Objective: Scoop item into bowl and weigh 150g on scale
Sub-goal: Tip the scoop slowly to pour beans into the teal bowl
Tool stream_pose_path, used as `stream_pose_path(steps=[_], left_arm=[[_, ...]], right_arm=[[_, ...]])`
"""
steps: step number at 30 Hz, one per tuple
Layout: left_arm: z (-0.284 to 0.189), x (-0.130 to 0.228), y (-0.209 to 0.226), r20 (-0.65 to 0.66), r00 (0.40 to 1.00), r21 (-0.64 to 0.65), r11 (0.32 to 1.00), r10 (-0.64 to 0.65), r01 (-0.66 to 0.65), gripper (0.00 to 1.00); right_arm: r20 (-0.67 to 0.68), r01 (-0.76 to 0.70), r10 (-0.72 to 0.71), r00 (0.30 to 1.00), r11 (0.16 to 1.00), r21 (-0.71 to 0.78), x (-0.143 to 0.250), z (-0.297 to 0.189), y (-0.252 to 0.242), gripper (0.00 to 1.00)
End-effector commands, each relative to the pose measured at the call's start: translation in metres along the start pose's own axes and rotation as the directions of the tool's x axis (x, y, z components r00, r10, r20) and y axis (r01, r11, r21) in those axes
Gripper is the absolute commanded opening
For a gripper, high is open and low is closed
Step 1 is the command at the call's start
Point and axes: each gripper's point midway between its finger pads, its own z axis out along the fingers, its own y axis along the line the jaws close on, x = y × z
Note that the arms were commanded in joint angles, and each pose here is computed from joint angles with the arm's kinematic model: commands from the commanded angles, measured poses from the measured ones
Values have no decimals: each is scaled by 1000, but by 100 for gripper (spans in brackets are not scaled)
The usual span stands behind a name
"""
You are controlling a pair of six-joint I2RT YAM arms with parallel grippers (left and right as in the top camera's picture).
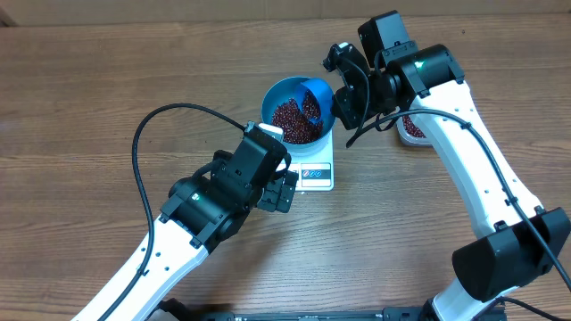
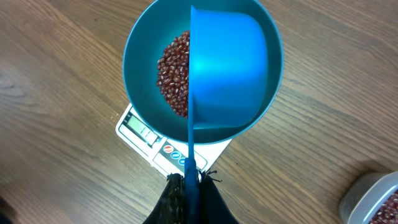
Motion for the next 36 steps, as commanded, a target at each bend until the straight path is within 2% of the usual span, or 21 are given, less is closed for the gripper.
stream_pose_path(steps=[1,7,10,14,18,22,36], left_arm=[[-9,-10,2,38,999,3,1000,-15,15,100],[-9,-10,2,38,999,3,1000,-15,15,100],[-9,-10,2,38,999,3,1000,-15,15,99],[-9,-10,2,38,999,3,1000,-15,15,100],[-9,-10,2,38,999,3,1000,-15,15,100],[-9,-10,2,38,999,3,1000,-15,15,100],[-9,-10,2,38,999,3,1000,-15,15,100]], right_arm=[[100,-29,22,995,998,65,-20,-28,-5,4],[74,47,-50,996,998,33,-15,-26,6,4],[100,-28,21,995,998,61,-21,-26,0,4],[85,13,-17,996,999,44,-17,-26,5,4],[98,-44,36,995,996,82,-20,-26,-3,4],[81,-15,9,997,997,77,-17,-26,0,4],[88,-48,41,995,996,74,-18,-26,0,4]])
